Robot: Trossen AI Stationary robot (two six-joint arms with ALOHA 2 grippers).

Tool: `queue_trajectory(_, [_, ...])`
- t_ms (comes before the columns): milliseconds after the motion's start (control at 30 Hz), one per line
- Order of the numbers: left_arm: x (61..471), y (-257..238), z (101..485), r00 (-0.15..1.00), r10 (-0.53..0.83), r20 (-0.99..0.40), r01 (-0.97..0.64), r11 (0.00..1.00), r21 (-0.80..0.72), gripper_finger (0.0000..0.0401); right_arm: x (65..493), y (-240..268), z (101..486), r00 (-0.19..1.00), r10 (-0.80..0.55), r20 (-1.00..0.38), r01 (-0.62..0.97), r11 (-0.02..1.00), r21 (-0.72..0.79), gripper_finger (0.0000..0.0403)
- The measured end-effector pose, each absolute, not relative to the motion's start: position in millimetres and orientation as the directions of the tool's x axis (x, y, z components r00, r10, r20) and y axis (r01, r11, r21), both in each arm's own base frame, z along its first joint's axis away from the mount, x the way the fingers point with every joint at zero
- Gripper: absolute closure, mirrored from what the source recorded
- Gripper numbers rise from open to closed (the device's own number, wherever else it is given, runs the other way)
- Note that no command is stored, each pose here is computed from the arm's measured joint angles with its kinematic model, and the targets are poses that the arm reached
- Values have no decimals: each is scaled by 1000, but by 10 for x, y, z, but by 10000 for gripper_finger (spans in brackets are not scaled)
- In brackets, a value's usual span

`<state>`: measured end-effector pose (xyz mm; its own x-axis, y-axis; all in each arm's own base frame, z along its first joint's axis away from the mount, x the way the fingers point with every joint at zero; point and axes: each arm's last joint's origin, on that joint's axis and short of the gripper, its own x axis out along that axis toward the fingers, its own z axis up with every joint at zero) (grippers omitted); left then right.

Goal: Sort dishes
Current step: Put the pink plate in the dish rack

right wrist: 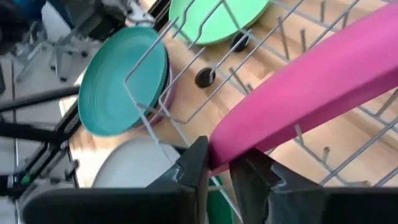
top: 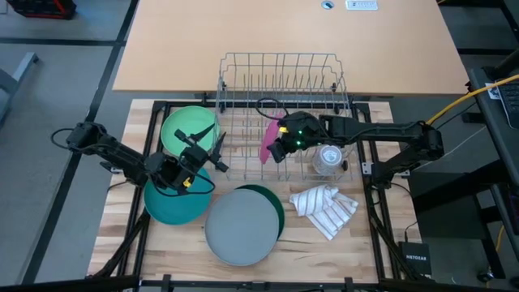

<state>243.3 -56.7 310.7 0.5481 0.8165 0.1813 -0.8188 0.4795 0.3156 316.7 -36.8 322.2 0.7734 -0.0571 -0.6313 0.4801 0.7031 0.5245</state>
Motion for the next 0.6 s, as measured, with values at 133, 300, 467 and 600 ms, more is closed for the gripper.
queue_trajectory(133, [2434, -568, 3105, 549, 816, 181, -818, 479, 318, 221, 3166, -356, 3219, 774, -19, -632, 457, 708, 539, 361])
queue_trajectory(300, [2438, -569, 3100, 550, 816, 178, -815, 478, 327, 221, 3172, -343, 3226, 781, 14, -624, 424, 722, 547, 393])
queue_trajectory(467, [2439, -569, 3099, 550, 816, 178, -815, 478, 328, 221, 3171, -339, 3228, 782, 32, -623, 405, 734, 545, 385])
queue_trajectory(600, [2440, -570, 3097, 551, 816, 177, -814, 478, 331, 221, 3177, -331, 3237, 789, 62, -612, 377, 737, 561, 392])
